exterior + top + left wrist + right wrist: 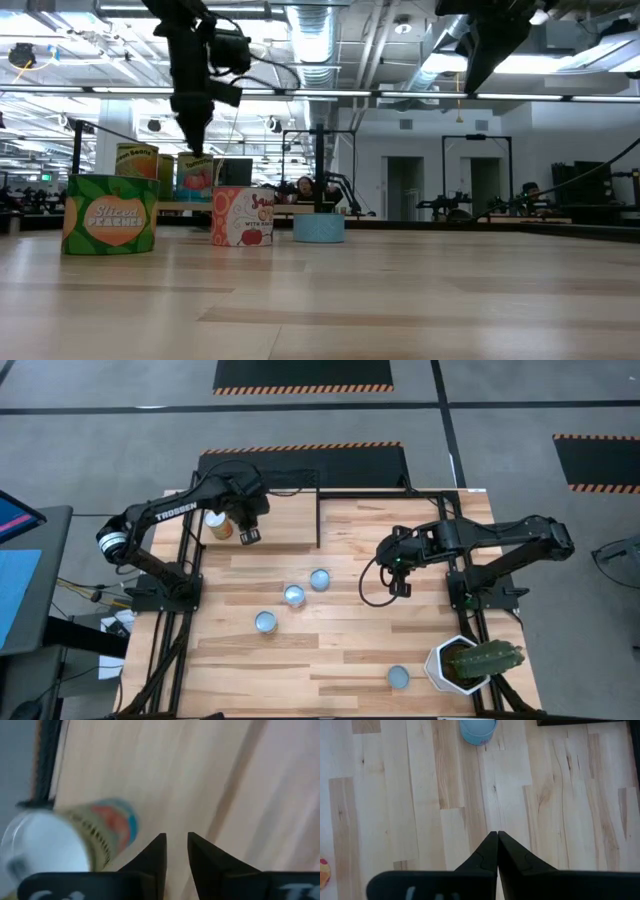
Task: Pick and place cans onto a shelf
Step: Put the canned tomatoes on the shelf, then put the canned peaches on the shelf
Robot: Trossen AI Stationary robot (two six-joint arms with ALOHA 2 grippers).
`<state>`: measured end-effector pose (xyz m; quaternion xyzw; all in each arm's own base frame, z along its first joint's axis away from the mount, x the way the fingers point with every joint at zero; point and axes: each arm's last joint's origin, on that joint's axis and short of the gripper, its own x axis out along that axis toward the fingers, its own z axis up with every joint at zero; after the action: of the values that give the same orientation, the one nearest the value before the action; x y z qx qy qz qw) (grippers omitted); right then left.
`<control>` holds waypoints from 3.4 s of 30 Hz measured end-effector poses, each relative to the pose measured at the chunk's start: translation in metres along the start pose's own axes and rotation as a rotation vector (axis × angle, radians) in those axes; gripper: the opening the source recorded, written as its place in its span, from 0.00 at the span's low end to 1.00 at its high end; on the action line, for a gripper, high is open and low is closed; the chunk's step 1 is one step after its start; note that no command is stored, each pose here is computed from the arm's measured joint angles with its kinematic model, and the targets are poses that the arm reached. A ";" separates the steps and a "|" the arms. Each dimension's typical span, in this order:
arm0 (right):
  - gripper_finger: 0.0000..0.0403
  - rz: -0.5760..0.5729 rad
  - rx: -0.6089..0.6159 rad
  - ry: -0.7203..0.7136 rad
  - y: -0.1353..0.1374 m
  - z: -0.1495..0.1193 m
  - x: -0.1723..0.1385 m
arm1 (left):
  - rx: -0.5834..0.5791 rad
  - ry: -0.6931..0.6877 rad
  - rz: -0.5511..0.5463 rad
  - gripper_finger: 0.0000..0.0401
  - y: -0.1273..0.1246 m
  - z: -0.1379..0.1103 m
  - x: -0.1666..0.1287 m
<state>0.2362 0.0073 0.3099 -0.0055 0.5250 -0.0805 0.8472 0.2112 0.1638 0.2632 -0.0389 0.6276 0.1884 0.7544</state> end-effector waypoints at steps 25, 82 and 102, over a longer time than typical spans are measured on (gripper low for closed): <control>0.07 0.003 0.011 0.000 0.000 0.000 0.000 | 0.017 0.092 0.330 0.12 0.019 -0.005 0.005; 0.07 0.025 0.021 0.064 0.018 -0.009 -0.003 | 0.021 -0.059 -0.147 0.14 -0.254 -0.046 -0.031; 0.07 0.028 0.022 0.059 0.018 -0.009 -0.003 | 0.002 0.051 -0.121 0.34 -0.264 -0.050 0.009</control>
<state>0.2291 0.0261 0.3071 0.0134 0.5487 -0.0747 0.8325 0.2534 -0.0931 0.1967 -0.0808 0.6433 0.1408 0.7482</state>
